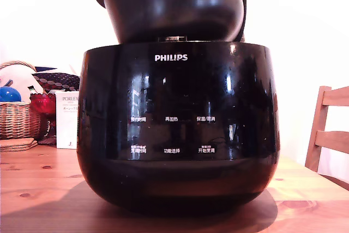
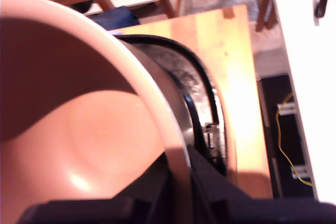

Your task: Place the pot you are holding inside the rice cooker

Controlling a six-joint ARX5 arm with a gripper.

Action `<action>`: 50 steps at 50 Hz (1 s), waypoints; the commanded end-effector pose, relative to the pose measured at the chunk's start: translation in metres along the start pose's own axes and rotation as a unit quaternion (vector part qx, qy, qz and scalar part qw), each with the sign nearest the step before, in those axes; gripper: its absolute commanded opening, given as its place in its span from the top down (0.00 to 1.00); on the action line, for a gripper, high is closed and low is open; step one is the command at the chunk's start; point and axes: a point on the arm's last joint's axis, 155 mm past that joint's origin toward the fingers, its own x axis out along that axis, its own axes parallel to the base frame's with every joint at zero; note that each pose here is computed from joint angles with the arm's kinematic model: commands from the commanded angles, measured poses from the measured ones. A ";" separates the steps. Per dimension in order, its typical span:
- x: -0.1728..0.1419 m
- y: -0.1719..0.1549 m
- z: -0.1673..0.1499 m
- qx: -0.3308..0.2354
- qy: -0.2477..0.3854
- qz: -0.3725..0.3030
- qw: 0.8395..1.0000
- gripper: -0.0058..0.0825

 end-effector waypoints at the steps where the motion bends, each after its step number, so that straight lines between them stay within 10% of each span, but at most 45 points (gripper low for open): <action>1: 0.001 0.009 0.006 0.017 -0.001 0.012 1.000 0.96; 50: 0.056 -0.007 -0.001 0.075 0.062 -0.039 0.995 0.96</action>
